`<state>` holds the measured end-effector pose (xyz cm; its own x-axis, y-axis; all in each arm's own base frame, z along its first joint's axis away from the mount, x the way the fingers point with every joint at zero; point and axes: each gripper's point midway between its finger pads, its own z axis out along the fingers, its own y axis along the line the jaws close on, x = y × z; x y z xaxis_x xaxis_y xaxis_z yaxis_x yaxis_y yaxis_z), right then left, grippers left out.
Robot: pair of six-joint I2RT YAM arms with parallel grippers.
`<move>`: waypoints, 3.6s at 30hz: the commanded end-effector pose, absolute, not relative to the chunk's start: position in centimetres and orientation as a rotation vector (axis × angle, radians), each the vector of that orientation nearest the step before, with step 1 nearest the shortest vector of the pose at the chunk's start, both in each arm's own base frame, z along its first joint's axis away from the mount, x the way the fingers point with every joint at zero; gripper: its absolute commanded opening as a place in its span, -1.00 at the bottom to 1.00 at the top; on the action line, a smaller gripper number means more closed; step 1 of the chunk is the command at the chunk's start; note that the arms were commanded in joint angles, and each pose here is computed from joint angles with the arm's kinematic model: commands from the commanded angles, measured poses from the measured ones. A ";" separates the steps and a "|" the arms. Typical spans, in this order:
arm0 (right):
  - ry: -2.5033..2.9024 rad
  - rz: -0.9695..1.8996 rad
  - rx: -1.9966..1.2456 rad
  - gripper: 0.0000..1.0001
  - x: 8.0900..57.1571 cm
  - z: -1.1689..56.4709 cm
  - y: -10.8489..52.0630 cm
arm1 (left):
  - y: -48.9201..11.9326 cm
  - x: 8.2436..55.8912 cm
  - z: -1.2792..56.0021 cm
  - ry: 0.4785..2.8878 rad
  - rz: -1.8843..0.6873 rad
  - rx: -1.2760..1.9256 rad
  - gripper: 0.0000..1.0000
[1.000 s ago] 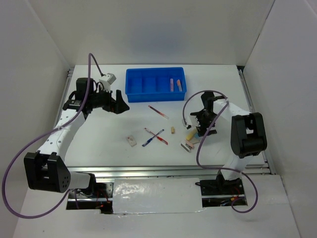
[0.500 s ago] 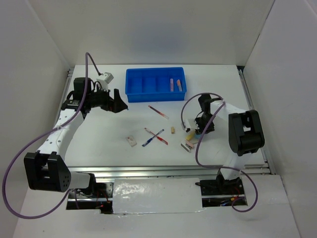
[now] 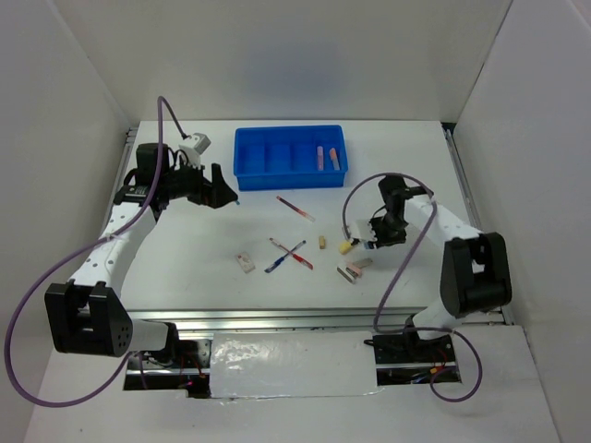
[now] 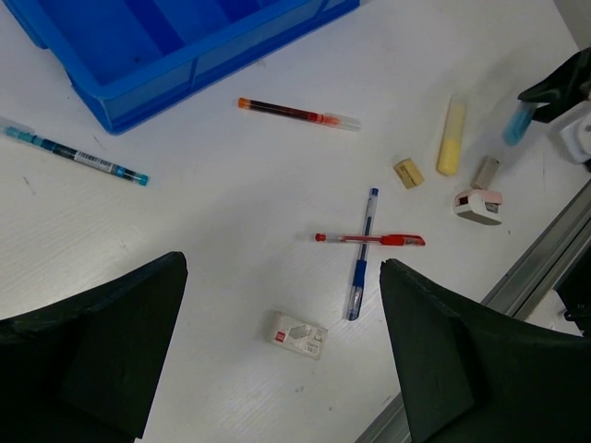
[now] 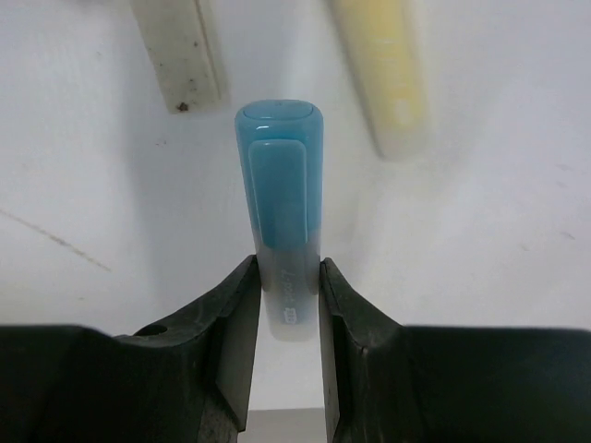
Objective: Sort the stationery into containers
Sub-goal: Pick up the pen from the center of the board, then place the pen in the storage box, then pick up the pen from the center of the board.
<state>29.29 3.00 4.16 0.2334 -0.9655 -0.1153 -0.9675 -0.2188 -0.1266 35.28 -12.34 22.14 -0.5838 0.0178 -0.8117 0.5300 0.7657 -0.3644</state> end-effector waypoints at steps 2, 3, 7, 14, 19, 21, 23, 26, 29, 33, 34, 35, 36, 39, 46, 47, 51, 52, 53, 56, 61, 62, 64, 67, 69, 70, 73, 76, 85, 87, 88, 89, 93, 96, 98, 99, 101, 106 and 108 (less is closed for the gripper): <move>1.775 0.079 -2.015 -1.00 30.3 12.5 6.7 | -12.6 35.7 23.4 2.036 -0.771 0.425 0.96; 1.789 0.106 -1.910 -1.00 31.3 14.2 8.0 | -12.6 35.7 23.4 2.037 -0.771 0.414 0.96; 2.029 0.325 -1.331 -1.00 37.4 21.6 13.3 | -12.2 36.7 23.1 2.061 -0.740 0.347 0.93; 2.289 0.665 -0.663 -1.00 47.9 22.3 20.2 | -11.4 37.5 21.7 2.123 -0.708 0.281 0.89; 2.306 0.472 -0.285 -1.00 52.8 21.5 21.7 | -11.2 37.2 21.7 2.117 -0.690 0.293 0.89; 2.269 0.452 -0.219 -1.00 53.9 21.0 22.1 | -11.0 37.3 21.6 2.116 -0.677 0.290 0.89; 2.237 0.416 -0.159 -1.00 55.5 20.8 21.9 | -11.0 37.2 21.4 2.121 -0.675 0.288 0.89; 2.234 0.321 -0.094 -1.00 57.3 19.7 20.8 | -10.9 37.0 21.2 2.126 -0.677 0.281 0.89; 2.222 0.277 -0.038 -1.00 58.2 19.0 19.8 | -10.7 36.6 20.6 2.132 -0.673 0.275 0.89; 2.226 0.226 -0.004 -1.00 59.3 17.5 18.9 | -10.9 36.7 20.3 2.136 -0.689 0.269 0.89; 2.229 0.222 -0.002 -1.00 59.4 17.2 18.8 | -10.9 36.7 20.2 2.140 -0.693 0.263 0.89; 2.238 0.220 -0.006 -1.00 59.6 16.5 18.8 | -11.0 36.8 20.3 2.138 -0.696 0.265 0.89; 2.236 0.221 -0.023 -0.99 59.7 16.4 18.9 | -11.0 36.8 20.2 2.141 -0.697 0.262 0.89; 2.254 0.230 -0.044 -0.87 59.8 15.2 19.2 | -10.9 36.8 20.2 2.144 -0.696 0.262 0.89; 2.267 0.199 -0.038 -0.24 60.1 13.8 18.9 | -10.8 37.0 19.9 2.159 -0.688 0.261 0.89; 2.270 0.194 -0.030 -0.22 60.1 13.7 18.8 | -10.8 37.0 19.9 2.159 -0.688 0.261 0.89; 2.286 0.210 -0.036 0.20 59.4 13.9 18.9 | -10.7 37.3 20.0 2.166 -0.692 0.252 0.89; 2.283 0.209 -0.036 0.26 59.4 14.3 18.7 | -10.8 37.3 19.9 2.169 -0.697 0.249 0.89; 2.273 0.210 -0.043 0.35 59.1 15.3 18.7 | -10.9 37.3 20.0 2.167 -0.704 0.253 0.89; 2.231 0.252 -0.104 0.28 58.0 19.4 18.7 | -10.9 37.5 20.4 2.165 -0.710 0.254 0.89; 2.066 0.354 -0.642 0.11 50.8 28.3 18.6 | -10.8 37.2 22.6 2.110 -0.702 0.307 0.90; 2.094 0.389 -0.738 0.09 48.7 26.3 18.4 | -10.9 36.8 22.7 2.100 -0.719 0.345 0.90; 1.992 0.284 -0.985 0.06 45.6 27.3 16.6 | -11.3 36.2 23.2 2.078 -0.744 0.390 0.91; 2.017 0.133 -1.302 0.09 41.4 22.7 13.8 | -12.6 34.7 23.2 2.062 -0.854 0.497 0.94; 2.055 0.073 -1.457 0.11 38.8 19.6 12.2 | -13.5 33.9 23.3 2.057 -0.939 0.530 0.94; 2.035 0.044 -1.560 0.12 37.9 18.4 11.8 | -13.6 33.8 23.1 2.061 -0.953 0.531 0.95; 2.021 -0.005 -1.792 0.16 34.6 12.9 10.4 | -13.6 33.7 23.0 2.069 -0.939 0.529 0.99; 1.912 -0.086 -1.949 0.24 33.7 10.4 9.9 | -13.5 33.5 23.0 2.065 -0.897 0.527 0.99; 1.885 -0.132 -2.174 0.26 34.3 5.8 10.6 | -13.4 33.2 22.1 2.084 -0.808 0.568 0.99; 1.854 -0.138 -2.192 0.26 34.6 5.3 11.1 | -13.4 33.3 22.0 2.090 -0.808 0.567 0.99; 1.847 -0.141 -2.203 0.26 34.6 5.1 11.1 | -13.4 33.3 21.9 2.093 -0.806 0.567 0.99; 1.833 -0.141 -2.226 0.26 34.5 4.8 11.3 | -13.4 33.4 21.8 2.091 -0.804 0.566 0.99; 1.826 -0.123 -2.275 0.26 33.7 3.7 11.6 | -13.1 33.7 21.5 2.098 -0.782 0.561 0.99; 1.793 -0.130 -2.295 0.24 33.5 3.0 11.9 | -12.9 34.1 21.2 2.106 -0.766 0.544 0.99; 1.793 -0.122 -2.315 0.23 33.3 2.4 11.9 | -12.9 34.2 21.0 2.111 -0.765 0.535 0.99; 1.798 -0.117 -2.325 0.19 33.2 2.2 11.9 | -13.0 34.3 21.1 2.108 -0.768 0.534 0.99; 1.800 -0.094 -2.357 0.14 32.8 1.6 11.9 | -12.9 34.4 21.0 2.111 -0.767 0.530 0.99; 1.761 -0.067 -2.413 0.02 32.5 1.4 12.2 | -12.8 34.6 20.6 2.108 -0.758 0.515 0.99; 1.771 -0.070 -2.439 -0.07 32.2 1.3 11.9 | -13.0 34.6 20.7 2.120 -0.783 0.477 0.99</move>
